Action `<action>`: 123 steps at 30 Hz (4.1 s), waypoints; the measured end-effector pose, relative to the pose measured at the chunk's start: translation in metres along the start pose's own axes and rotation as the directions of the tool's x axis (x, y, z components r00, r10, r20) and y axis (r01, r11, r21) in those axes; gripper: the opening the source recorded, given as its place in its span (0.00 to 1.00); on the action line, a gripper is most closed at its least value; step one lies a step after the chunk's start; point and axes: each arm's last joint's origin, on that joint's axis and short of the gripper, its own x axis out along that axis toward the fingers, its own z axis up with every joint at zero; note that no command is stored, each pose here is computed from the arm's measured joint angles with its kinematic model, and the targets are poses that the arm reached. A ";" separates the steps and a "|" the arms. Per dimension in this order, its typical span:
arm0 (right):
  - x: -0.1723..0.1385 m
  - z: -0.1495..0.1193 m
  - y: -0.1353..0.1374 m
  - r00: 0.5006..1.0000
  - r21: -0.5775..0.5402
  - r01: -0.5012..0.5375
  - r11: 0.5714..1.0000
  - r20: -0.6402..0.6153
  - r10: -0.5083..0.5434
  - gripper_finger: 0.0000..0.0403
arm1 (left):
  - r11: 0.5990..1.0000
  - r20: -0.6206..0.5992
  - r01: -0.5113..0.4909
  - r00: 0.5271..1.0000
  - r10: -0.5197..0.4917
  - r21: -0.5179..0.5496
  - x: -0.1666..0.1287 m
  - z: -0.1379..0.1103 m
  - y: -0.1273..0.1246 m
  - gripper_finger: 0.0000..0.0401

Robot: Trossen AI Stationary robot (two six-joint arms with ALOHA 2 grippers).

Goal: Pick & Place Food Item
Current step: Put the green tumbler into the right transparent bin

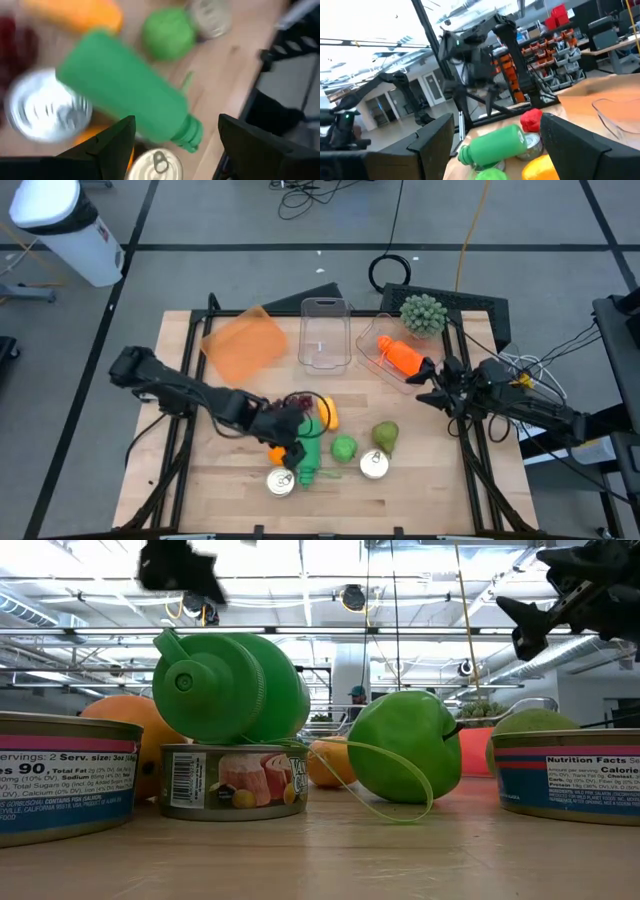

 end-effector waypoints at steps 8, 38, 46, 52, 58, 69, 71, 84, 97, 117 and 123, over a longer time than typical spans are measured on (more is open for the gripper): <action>0.000 -0.001 0.000 1.000 -0.025 0.004 1.000 -0.004 -0.004 0.69 | 0.947 -0.065 -0.063 0.997 0.045 -0.316 0.038 0.003 0.004 0.71; 0.000 -0.002 -0.001 1.000 -0.006 0.015 1.000 -0.012 -0.015 0.69 | 0.993 0.031 -0.030 0.999 0.034 -0.111 0.055 0.020 0.007 0.71; 0.000 -0.003 -0.002 0.999 0.005 0.024 1.000 -0.028 -0.024 0.69 | 0.992 0.077 0.081 0.994 -0.073 -0.096 0.011 0.024 0.001 0.71; 0.000 -0.005 -0.003 0.999 0.015 0.032 0.999 -0.041 -0.031 0.69 | 0.981 0.020 0.133 0.991 -0.132 -0.138 0.001 -0.017 -0.024 0.71; 0.000 -0.005 -0.003 0.998 0.018 0.034 0.999 -0.045 -0.033 0.69 | 0.955 0.041 0.119 0.993 -0.112 -0.273 0.004 -0.065 -0.043 0.71; 0.000 -0.006 -0.004 0.997 0.022 0.060 0.998 -0.041 -0.059 0.69 | 0.946 -0.078 -0.067 0.996 0.045 -0.318 0.037 -0.079 -0.032 0.71; 0.000 -0.006 -0.005 0.996 0.026 0.073 0.997 -0.043 -0.072 0.69 | 0.949 -0.070 -0.080 0.996 0.062 -0.306 0.041 -0.076 -0.030 0.71; 0.000 -0.008 -0.007 0.994 0.036 0.098 0.995 -0.053 -0.096 0.69 | 0.965 -0.038 -0.108 0.994 0.101 -0.238 0.058 -0.068 -0.025 0.71; 0.000 -0.009 -0.007 0.993 0.038 0.099 0.994 -0.063 -0.097 0.69 | 0.980 -0.047 -0.069 0.997 0.062 -0.184 0.078 -0.065 -0.028 0.71; 0.002 -0.010 -0.009 0.991 0.061 0.109 0.992 -0.081 -0.104 0.69 | 0.977 -0.152 -0.103 0.986 0.075 -0.189 0.099 -0.058 -0.018 0.56; 0.001 -0.014 -0.011 0.987 0.130 0.131 0.983 -0.113 -0.117 0.69 | 0.984 -0.112 -0.062 0.993 0.043 -0.169 0.085 -0.051 -0.021 0.56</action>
